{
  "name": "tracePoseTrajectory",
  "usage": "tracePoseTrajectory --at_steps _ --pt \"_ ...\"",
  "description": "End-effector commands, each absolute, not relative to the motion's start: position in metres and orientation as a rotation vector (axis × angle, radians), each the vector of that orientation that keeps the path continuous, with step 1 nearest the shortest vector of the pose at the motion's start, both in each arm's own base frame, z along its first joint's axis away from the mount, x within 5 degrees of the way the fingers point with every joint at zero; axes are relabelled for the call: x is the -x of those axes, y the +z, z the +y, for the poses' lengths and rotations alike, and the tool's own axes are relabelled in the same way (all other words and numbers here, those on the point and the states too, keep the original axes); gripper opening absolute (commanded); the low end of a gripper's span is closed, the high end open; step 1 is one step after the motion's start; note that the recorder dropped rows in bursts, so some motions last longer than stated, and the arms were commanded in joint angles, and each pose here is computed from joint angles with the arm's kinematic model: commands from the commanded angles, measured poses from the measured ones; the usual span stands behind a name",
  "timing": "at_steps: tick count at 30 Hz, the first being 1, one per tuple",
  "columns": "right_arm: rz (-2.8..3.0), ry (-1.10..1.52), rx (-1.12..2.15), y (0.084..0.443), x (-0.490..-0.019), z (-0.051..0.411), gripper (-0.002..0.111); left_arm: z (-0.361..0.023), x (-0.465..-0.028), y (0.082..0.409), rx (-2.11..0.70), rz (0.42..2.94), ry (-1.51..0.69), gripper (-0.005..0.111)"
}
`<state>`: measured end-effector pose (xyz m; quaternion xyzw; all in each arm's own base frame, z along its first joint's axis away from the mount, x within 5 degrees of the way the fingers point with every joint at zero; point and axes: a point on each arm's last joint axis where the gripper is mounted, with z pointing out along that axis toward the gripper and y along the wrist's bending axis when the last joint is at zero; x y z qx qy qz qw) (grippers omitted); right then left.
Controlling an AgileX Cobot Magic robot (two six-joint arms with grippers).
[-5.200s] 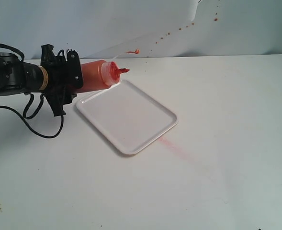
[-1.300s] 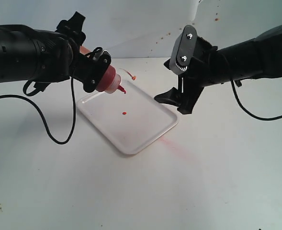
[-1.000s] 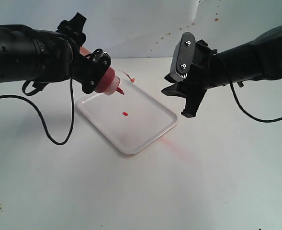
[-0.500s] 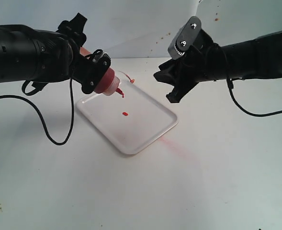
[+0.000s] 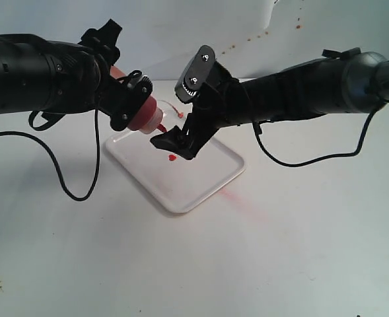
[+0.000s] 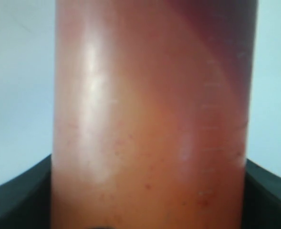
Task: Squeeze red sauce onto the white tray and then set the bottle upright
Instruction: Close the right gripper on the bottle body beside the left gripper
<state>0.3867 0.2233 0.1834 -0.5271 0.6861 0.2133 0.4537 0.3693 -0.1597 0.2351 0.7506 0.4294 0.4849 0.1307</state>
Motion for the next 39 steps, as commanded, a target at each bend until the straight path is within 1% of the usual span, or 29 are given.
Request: tracePoseTrajectory --at_steps 1,3,5,10,16,21,28,36,39 --pt "1.710 0.458 1.261 0.186 -0.392 0.223 0.105 -0.158 -0.368 0.247 -2.145 1.240 1.444 0.000" --pt "1.698 0.414 1.280 0.187 -0.398 0.224 0.105 -0.158 -0.368 0.247 -2.145 1.240 1.444 0.000" --pt "1.670 0.446 1.289 0.189 -0.401 0.229 0.105 -0.158 -0.368 0.247 -2.145 1.240 1.444 0.000" --pt "1.687 0.498 1.246 0.176 -0.411 0.235 0.105 -0.158 -0.368 0.247 -2.147 1.238 1.445 0.000" --pt "1.684 0.567 1.218 0.174 -0.410 0.238 0.105 -0.158 -0.368 0.247 -2.147 1.238 1.445 0.000" --pt "1.608 0.585 1.302 0.179 -0.413 0.244 0.105 -0.158 -0.368 0.247 -2.147 1.238 1.445 0.000" --pt "1.571 0.593 1.379 0.166 -0.421 0.251 0.105 -0.158 -0.368 0.247 -2.147 1.238 1.445 0.000" --pt "1.556 0.603 1.340 0.165 -0.432 0.256 0.105 -0.160 -0.369 0.247 -2.147 1.220 1.427 0.000" --pt "1.568 0.630 1.276 0.168 -0.434 0.257 0.105 -0.162 -0.369 0.247 -2.148 1.204 1.410 0.000"
